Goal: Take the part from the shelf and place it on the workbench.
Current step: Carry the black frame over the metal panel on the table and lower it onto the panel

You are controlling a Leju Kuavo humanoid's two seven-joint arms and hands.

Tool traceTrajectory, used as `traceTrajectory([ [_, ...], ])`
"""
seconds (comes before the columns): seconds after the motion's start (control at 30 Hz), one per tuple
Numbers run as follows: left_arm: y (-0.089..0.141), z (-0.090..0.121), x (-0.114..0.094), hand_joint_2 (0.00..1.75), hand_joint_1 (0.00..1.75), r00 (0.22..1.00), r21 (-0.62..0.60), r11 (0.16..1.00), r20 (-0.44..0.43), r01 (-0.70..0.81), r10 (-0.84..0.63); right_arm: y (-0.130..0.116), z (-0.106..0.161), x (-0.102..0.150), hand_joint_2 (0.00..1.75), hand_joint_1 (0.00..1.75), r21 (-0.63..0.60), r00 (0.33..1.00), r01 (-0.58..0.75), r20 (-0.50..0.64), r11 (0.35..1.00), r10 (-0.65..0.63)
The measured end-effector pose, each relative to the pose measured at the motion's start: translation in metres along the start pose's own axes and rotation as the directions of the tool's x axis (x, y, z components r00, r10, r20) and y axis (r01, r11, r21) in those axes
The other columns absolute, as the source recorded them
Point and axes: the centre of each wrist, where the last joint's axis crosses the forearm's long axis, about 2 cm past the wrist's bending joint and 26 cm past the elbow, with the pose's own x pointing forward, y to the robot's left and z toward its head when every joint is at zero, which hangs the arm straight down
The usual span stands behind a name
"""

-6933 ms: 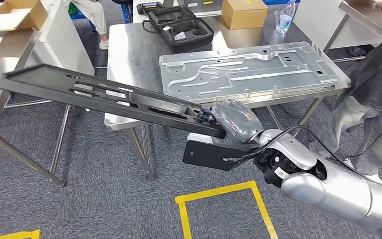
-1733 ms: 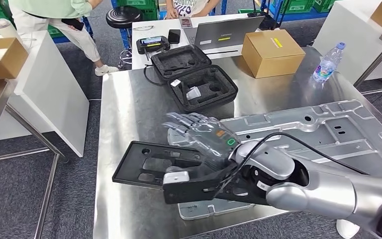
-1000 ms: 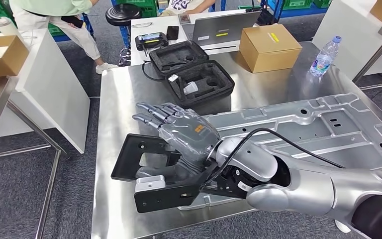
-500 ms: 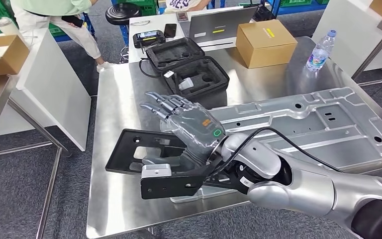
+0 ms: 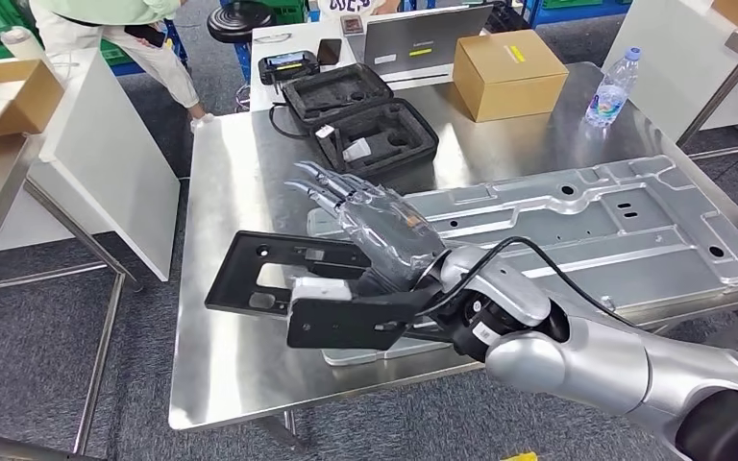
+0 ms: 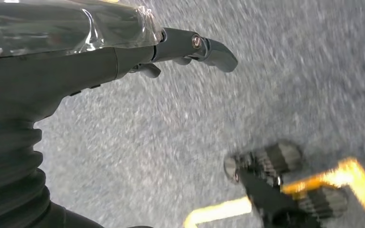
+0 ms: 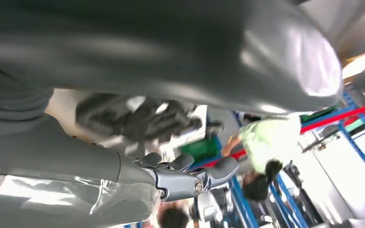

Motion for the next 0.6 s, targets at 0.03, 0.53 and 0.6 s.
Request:
traceTrajectory([
  [0.03,-0.001,0.000,0.000,1.75,0.00,1.000,0.001,1.000,0.012,-0.003,0.003,-0.002,0.001,-0.003,0.00,0.00,-0.011,0.999,0.040,-0.001,0.999,-0.040],
  [0.53,-0.019,0.001,0.002,1.75,0.00,0.998,-0.031,0.998,0.024,-0.050,0.051,-0.020,0.019,-0.043,0.00,0.00,-0.198,0.940,0.302,-0.098,0.932,-0.326],
  [0.6,-0.021,0.002,0.001,1.75,0.00,0.998,-0.034,0.998,0.025,-0.054,0.055,-0.023,0.022,-0.048,0.00,0.00,-0.233,0.920,0.346,-0.106,0.909,-0.377],
])
